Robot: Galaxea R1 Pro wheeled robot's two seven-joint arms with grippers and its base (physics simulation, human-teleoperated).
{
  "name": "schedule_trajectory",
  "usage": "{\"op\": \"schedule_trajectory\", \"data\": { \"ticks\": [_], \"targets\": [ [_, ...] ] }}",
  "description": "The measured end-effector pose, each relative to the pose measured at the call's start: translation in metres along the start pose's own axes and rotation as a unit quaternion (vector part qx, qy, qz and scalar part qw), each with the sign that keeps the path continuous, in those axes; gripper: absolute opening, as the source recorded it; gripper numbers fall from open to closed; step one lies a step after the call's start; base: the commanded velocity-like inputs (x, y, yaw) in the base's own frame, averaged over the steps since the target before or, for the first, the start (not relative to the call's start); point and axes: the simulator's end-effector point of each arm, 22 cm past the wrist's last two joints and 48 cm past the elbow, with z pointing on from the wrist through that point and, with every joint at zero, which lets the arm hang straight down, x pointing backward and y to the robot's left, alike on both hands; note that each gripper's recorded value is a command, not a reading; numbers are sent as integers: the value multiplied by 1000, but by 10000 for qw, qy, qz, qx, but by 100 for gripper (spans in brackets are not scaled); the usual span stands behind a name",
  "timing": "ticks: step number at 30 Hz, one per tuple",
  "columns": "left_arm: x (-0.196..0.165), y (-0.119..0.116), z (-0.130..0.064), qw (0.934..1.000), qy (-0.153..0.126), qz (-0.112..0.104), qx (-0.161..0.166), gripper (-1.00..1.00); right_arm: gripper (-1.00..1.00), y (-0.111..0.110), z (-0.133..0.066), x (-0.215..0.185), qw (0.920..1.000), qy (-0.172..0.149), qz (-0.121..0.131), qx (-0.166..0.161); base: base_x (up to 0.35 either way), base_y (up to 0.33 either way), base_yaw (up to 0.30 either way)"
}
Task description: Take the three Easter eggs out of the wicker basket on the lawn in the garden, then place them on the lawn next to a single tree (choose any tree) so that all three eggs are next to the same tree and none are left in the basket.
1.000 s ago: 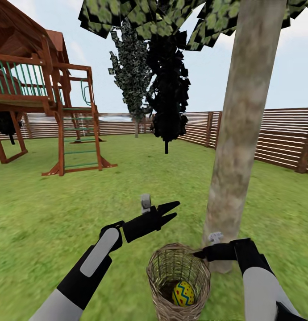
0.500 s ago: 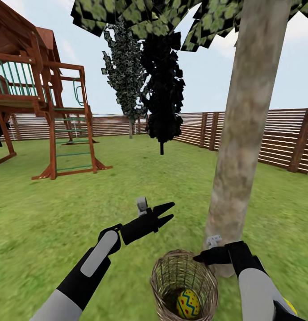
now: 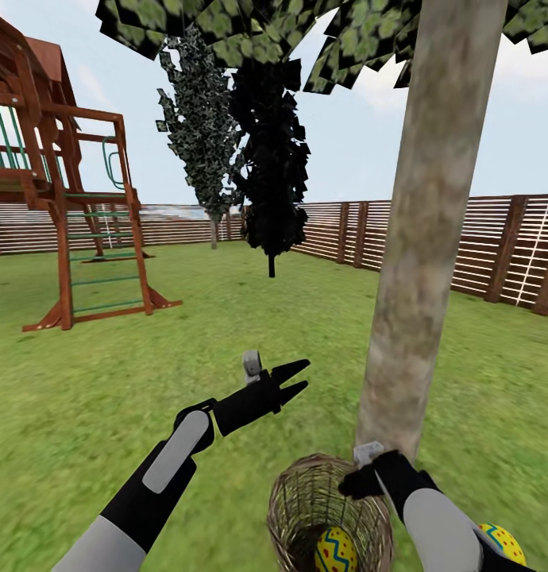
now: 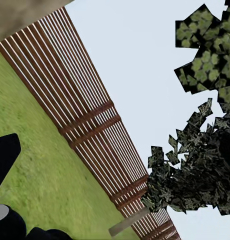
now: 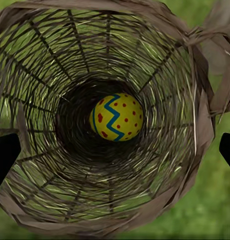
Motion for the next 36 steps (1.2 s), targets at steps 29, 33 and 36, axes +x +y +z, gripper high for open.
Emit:
{"op": "schedule_trajectory", "data": {
  "ticks": [29,33,36],
  "targets": [
    [32,41,-16,10000,-4,-2,7,100,100,20,33,-7,9995,-256,-202,-31,0,0,0],
    [38,48,-18,10000,-2,-1,1,100,100,18,32,-24,9979,-360,-539,80,0,0,0],
    [41,54,-20,10000,-14,8,-18,100,100,17,33,-31,9968,-412,-677,138,0,0,0]
  ]
}}
